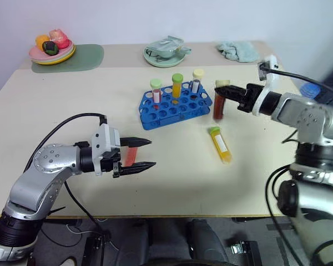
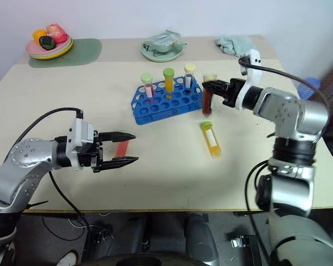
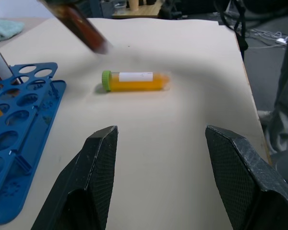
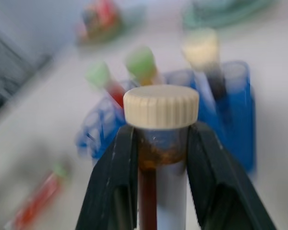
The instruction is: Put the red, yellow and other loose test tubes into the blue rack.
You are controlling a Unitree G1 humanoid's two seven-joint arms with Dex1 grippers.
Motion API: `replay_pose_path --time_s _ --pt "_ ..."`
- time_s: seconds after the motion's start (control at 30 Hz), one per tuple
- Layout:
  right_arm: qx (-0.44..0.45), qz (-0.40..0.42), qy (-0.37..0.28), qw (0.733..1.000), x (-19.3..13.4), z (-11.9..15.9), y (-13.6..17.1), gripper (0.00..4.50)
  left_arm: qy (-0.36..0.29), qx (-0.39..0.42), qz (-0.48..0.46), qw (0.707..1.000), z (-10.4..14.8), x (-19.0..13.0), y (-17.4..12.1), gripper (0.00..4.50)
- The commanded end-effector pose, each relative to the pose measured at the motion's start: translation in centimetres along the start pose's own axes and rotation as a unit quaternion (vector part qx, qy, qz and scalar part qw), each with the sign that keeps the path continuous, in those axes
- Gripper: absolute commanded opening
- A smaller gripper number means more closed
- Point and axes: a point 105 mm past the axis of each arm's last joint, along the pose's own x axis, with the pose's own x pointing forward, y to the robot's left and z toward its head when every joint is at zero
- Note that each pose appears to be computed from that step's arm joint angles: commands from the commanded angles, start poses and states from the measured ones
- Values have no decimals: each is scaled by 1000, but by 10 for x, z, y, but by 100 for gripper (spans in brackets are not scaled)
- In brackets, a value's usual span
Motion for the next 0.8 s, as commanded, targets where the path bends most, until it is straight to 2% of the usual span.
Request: replay_pose_path --time_s 0.03,0.13,0.27,0.5,0.8 --pt "-69 11 -162 984 -3 30 13 76 -8 12 10 1000 7 -2 0 291" --pt "-52 11 -209 976 4 28 15 76 -9 8 16 1000 5 -3 2 291" --pt "-97 11 -240 966 32 -4 18 76 1 3 26 1000 -2 -6 4 291" --pt "-84 -14 -294 952 53 -10 5 76 -16 -3 92 996 -6 -17 20 291" --pt "-95 -50 -295 950 62 -21 -12 76 -47 -13 172 984 -9 -23 28 291"
